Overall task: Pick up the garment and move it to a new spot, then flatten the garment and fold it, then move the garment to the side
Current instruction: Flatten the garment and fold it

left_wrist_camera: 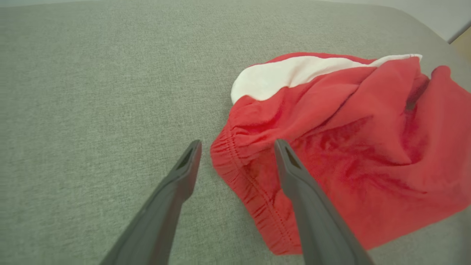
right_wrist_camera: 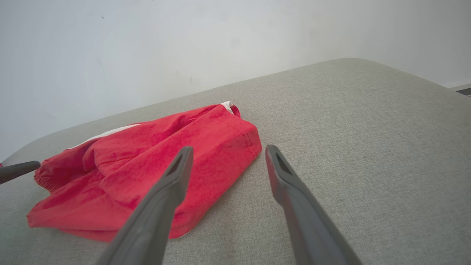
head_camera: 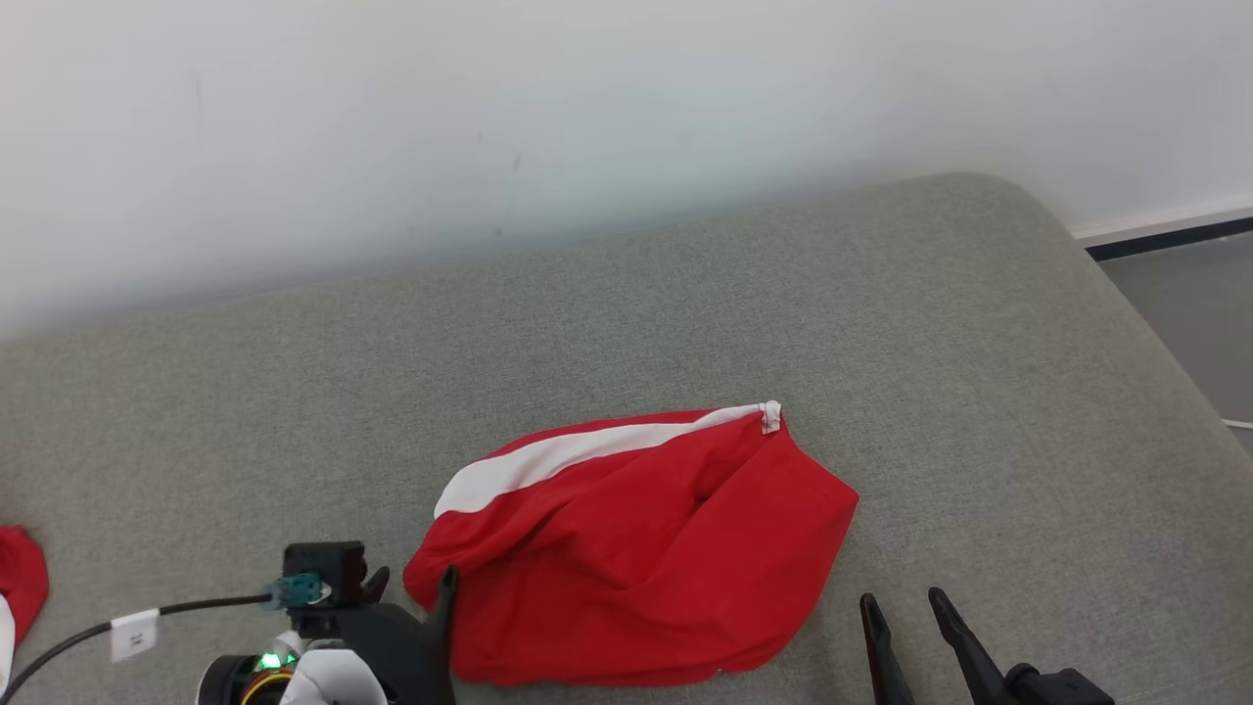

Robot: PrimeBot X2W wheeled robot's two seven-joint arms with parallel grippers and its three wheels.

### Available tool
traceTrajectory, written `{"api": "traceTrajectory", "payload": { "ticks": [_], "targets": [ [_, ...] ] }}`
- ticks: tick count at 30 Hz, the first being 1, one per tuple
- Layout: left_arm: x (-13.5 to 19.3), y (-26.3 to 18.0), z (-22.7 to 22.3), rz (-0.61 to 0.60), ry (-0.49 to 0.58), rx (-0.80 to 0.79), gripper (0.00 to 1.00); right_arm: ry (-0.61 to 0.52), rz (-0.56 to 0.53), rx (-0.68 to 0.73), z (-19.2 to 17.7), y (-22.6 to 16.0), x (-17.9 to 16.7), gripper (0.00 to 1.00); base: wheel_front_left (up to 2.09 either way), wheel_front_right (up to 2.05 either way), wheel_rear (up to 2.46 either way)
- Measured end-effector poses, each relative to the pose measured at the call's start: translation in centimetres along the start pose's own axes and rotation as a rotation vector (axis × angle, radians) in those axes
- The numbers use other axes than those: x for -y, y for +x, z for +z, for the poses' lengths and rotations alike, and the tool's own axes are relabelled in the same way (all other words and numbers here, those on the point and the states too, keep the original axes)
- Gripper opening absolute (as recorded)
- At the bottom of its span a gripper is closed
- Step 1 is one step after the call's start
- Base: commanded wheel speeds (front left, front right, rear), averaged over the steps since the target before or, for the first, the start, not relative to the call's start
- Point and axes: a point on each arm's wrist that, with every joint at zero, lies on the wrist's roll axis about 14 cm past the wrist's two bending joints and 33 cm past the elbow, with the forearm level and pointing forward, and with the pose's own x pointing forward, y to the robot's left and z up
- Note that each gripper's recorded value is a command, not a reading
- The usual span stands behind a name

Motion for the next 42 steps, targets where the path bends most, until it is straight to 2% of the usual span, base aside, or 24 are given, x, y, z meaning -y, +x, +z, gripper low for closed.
{"api": "traceTrajectory", "payload": {
  "ticks": [8, 12, 19, 20, 21, 23, 24, 27, 34, 37, 42],
  "targets": [
    [-1.9, 0.4, 0.1, 0.057, -0.105, -0.041, 1.0, -0.005, 0.002, -0.008, -0.2, -0.2, 0.0, 1.0, 0.0, 0.0, 0.0],
    [-2.4, 1.2, 0.1, 0.077, -0.12, -0.067, 1.0, -0.009, -0.008, -0.011, -0.2, -0.3, 0.4, 1.0, 0.0, 0.0, 0.0],
    [-1.0, 2.4, -2.4, 0.039, -0.103, -0.185, 1.0, -0.01, -0.04, -0.022, -0.5, -0.6, 1.3, 1.0, 0.0, 0.0, 0.0],
    [-0.9, 2.5, -2.6, 0.038, -0.101, -0.198, 0.96, -0.011, -0.042, -0.022, -0.5, -0.6, 1.4, 1.0, 0.0, 0.0, 0.0],
    [-0.9, 2.7, -2.8, 0.038, -0.095, -0.207, 0.8, -0.011, -0.044, -0.022, -0.5, -0.6, 1.4, 1.0, 0.0, 0.0, 0.0],
    [-0.6, 2.9, -3.1, 0.032, -0.092, -0.218, 0.24, -0.011, -0.049, -0.024, -0.5, -0.6, 1.6, 1.0, 0.0, 0.0, 0.0],
    [-0.3, 3.1, -3.1, 0.021, -0.091, -0.221, 0.0, -0.011, -0.051, -0.025, -0.5, -0.5, 1.6, 1.0, 0.0, 0.0, 0.0],
    [0.0, 3.5, -2.4, 0.006, -0.065, -0.189, 0.0, -0.012, -0.054, -0.023, -0.4, -0.4, 1.7, 1.0, 0.0, 0.0, 0.0],
    [0.5, 5.2, 4.9, -0.01, 0.081, 0.1, 0.0, -0.009, -0.055, -0.022, -0.4, -0.1, 1.7, 1.0, 0.0, 0.0, 0.0],
    [2.7, 5.8, 7.7, -0.062, 0.147, 0.183, 0.0, -0.005, -0.052, -0.021, -0.4, 0.0, 1.5, 1.0, 0.0, 0.0, 0.0],
    [8.8, 6.4, 13.2, -0.202, 0.273, 0.331, 0.0, 0.007, -0.059, -0.016, -0.3, -0.3, 1.5, 1.0, 0.0, 0.0, 0.0]
  ]
}}
